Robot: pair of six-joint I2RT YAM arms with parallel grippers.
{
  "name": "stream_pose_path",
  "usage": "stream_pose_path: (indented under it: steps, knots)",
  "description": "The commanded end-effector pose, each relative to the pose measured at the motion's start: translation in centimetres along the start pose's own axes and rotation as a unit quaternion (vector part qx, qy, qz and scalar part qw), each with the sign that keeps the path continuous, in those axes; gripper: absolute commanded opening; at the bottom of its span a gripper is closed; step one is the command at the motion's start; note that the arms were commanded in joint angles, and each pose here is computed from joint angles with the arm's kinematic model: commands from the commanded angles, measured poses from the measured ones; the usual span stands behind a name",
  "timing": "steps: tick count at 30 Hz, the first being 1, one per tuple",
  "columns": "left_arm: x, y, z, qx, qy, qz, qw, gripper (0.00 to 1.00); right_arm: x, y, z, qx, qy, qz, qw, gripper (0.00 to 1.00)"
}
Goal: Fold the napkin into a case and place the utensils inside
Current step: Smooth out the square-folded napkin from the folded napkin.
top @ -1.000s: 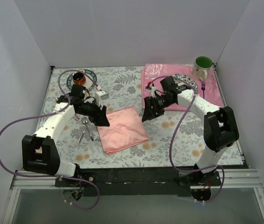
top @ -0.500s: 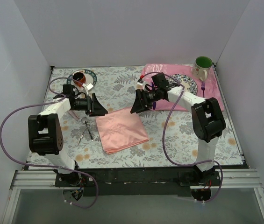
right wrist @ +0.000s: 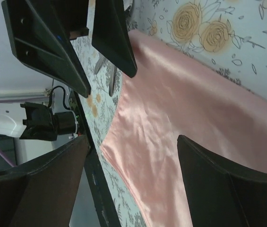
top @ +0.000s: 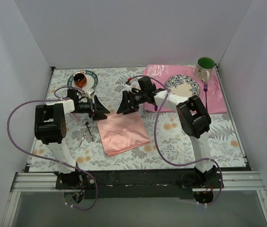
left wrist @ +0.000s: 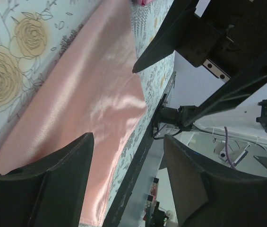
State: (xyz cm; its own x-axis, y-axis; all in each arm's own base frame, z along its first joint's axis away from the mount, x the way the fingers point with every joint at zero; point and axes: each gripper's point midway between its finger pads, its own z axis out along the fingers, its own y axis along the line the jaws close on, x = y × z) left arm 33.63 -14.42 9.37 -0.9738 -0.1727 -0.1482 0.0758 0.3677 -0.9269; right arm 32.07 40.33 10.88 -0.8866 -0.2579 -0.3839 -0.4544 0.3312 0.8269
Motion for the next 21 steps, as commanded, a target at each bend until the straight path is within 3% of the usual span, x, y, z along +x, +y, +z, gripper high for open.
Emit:
stream_pose_path:
  steps: [1,21]
  knots:
    - [-1.7,0.5,0.2,-0.009,-0.015,0.005,1.000,0.60,-2.9,2.2,2.1,-0.029,-0.035,-0.022,0.999,0.85]
    - [-1.4,5.1,1.1,-0.052,-0.014,-0.067,0.996,0.60,-0.7,-4.7,4.7,-0.001,-0.030,0.054,0.998,0.86]
